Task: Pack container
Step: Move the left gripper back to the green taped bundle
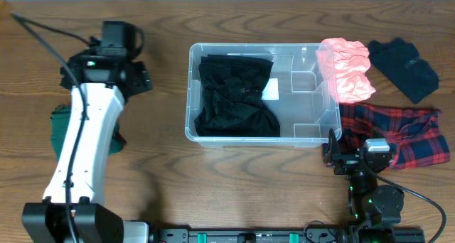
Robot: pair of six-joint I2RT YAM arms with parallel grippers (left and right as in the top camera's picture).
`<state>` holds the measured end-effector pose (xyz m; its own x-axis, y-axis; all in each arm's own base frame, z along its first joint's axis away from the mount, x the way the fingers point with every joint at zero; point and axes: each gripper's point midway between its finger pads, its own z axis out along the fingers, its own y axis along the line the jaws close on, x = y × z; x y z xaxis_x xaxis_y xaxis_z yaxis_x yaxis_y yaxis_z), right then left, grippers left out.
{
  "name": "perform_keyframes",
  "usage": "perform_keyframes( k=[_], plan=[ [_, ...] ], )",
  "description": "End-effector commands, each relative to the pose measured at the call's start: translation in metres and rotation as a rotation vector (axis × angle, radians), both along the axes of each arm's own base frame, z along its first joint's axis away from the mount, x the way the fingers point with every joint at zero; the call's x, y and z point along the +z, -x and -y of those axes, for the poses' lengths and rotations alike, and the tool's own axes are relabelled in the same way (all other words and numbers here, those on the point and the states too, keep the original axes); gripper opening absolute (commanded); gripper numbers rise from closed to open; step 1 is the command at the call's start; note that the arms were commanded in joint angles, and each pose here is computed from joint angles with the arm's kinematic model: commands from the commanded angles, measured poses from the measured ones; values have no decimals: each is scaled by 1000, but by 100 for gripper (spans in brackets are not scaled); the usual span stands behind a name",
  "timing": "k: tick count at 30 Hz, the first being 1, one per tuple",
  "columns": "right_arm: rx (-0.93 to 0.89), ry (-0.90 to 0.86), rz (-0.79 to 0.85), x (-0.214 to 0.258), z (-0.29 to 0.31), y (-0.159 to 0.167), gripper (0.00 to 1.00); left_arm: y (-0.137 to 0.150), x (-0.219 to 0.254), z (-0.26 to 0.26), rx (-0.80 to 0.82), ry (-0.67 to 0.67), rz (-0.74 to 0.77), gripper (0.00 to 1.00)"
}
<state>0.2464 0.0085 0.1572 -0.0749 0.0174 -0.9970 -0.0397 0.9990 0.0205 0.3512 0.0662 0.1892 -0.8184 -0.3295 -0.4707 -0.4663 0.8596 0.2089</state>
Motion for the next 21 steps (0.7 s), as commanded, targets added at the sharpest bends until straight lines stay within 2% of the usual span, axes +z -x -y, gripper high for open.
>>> perform_keyframes(
  k=[1,6,12,21],
  plan=[
    [-1,-10,0,0,0,0,99,17,-12,-21,115,5,-25,99],
    [-1,-10,0,0,0,0,99,41,-39,-38,237,26,-85,100],
    [-2,-10,0,0,0,0,99,62,-78,-50,293,30,-138,98],
    [-1,-10,0,0,0,0,99,75,-112,-68,352,36,-125,98]
  ],
)
